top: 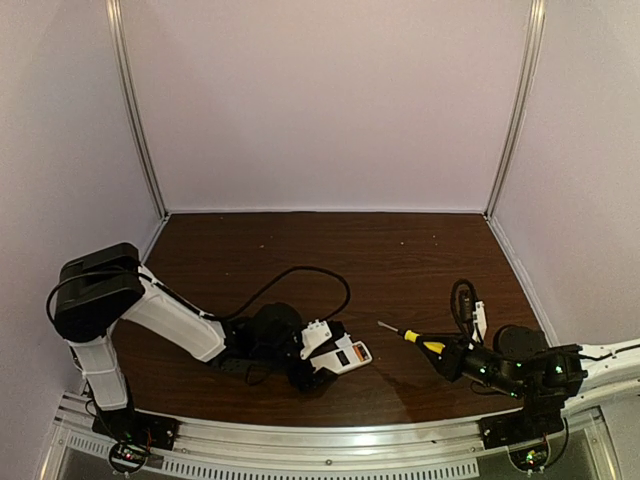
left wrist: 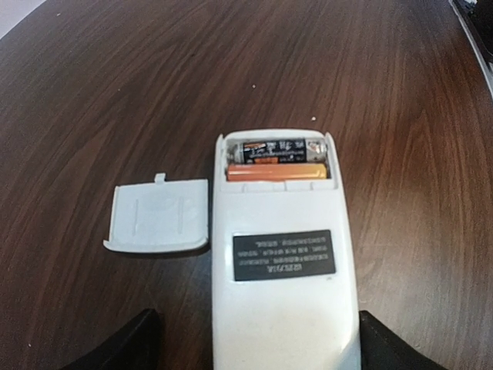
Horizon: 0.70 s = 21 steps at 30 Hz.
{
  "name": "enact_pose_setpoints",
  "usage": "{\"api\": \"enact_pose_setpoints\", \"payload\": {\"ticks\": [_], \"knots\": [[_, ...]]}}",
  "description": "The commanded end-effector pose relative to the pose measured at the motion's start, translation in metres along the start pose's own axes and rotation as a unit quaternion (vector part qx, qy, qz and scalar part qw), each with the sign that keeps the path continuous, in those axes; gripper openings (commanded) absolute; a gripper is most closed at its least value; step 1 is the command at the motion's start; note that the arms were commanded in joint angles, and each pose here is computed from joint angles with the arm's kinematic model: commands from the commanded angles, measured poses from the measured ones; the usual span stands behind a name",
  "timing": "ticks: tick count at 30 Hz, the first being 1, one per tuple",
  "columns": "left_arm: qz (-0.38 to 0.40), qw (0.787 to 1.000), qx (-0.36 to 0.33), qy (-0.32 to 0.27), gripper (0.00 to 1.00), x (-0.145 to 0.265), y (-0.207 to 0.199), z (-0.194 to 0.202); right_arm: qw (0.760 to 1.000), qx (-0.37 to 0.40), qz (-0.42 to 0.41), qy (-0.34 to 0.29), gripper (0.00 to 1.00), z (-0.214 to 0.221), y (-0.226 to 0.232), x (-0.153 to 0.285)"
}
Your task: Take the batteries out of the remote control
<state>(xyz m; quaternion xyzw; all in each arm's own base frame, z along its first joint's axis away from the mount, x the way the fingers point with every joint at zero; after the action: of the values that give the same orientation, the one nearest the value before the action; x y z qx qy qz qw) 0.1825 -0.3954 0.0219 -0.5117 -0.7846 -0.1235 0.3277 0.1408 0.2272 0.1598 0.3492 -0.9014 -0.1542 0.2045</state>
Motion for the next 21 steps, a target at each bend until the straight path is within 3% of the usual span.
{"api": "enact_pose_setpoints", "payload": {"ticks": [1,13,21], "knots": [[-0.012,0.999,0.007,0.042,0.85,-0.0072,0.0054,0.0243,1.0,-0.001,0.005,-0.001,0.0,0.0033,-0.0052,0.001],[-0.004,0.999,-0.002,0.046,0.76,-0.0148,0.0032,0.0261,1.0,-0.003,0.004,-0.002,0.0,0.0032,-0.0066,0.0035],[-0.012,0.999,-0.009,0.044,0.45,-0.0141,0.0023,0.0216,1.0,-0.002,0.005,-0.002,0.0,0.0033,-0.0076,0.0047]]}}
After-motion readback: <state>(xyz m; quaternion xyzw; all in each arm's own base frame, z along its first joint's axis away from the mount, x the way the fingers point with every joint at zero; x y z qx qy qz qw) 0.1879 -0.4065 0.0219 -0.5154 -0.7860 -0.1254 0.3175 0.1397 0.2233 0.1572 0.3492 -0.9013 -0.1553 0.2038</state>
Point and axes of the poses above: each gripper's point midway between its finger pads, its own x axis back along the fingers, its own y axis along the line the jaws close on, z = x × y, the point moved 1 cm from there along x, back along the fingers, and after that the axes turned 10 degrees about x, right-handed, at the moved point
